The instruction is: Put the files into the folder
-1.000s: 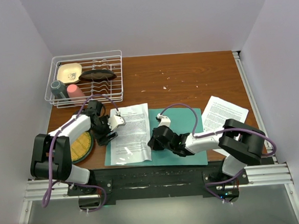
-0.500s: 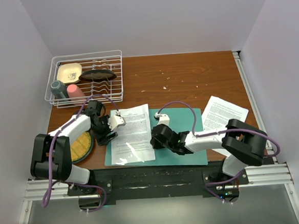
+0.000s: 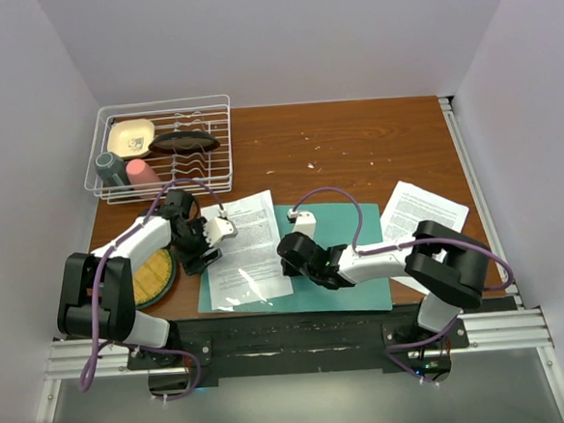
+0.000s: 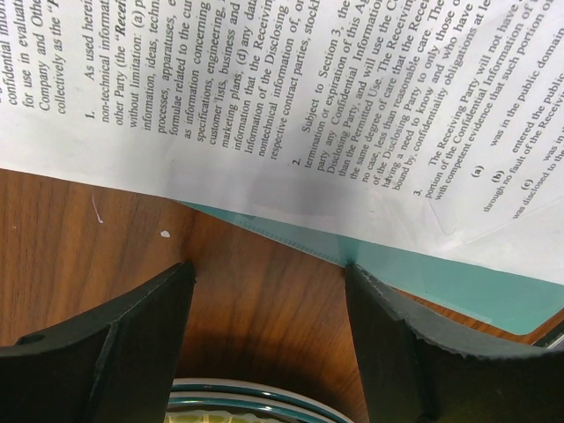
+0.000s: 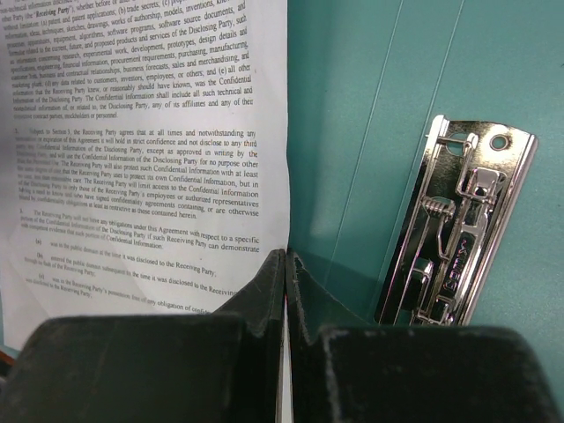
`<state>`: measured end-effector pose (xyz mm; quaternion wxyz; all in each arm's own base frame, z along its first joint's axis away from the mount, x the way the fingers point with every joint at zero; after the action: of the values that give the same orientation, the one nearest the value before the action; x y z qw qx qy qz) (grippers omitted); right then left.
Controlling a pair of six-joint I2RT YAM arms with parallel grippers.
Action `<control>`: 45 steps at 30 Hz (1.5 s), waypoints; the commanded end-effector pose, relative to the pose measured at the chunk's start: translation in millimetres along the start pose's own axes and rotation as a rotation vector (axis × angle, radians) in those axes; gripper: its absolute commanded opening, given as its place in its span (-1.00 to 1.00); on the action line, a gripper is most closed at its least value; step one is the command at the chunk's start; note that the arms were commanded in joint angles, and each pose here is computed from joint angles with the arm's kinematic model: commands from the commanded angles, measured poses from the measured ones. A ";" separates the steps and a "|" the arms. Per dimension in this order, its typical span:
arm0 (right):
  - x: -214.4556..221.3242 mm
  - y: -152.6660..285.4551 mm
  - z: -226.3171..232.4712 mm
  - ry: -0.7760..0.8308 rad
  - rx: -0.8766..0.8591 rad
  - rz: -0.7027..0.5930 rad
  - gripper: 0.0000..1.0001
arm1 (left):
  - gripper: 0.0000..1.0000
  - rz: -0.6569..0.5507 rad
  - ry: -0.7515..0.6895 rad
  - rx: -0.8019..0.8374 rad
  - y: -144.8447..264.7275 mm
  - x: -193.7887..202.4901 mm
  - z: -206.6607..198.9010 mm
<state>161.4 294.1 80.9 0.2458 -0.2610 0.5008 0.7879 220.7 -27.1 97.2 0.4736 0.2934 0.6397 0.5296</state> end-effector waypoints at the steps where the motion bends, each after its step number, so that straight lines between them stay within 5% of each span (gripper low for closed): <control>1: -4.8 3.1 -5.3 -0.047 0.065 -0.057 -1.00 | 0.47 -0.009 0.039 0.090 -5.2 2.3 -12.7; 13: 3.1 19.4 -8.3 -0.170 0.053 -0.013 -1.00 | 0.45 -0.011 0.042 0.087 -4.1 1.6 -12.3; 45: 23.5 13.3 19.8 -0.145 -0.003 0.060 -1.00 | 0.41 -0.014 0.038 0.083 -0.4 1.1 -13.1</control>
<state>133.8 306.7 82.9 0.2591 -0.1905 0.4844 0.8136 219.5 -28.0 97.4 0.4704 0.2911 0.6451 0.5271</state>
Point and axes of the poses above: each gripper's point midway between its finger pads, its own y axis back along the fingers, its own z axis along the line the jaws close on, x = y × z, the point moved 9 cm from there along y, back along the fingers, and after that the axes turned 1 degree about -y, right-handed, at the moved point
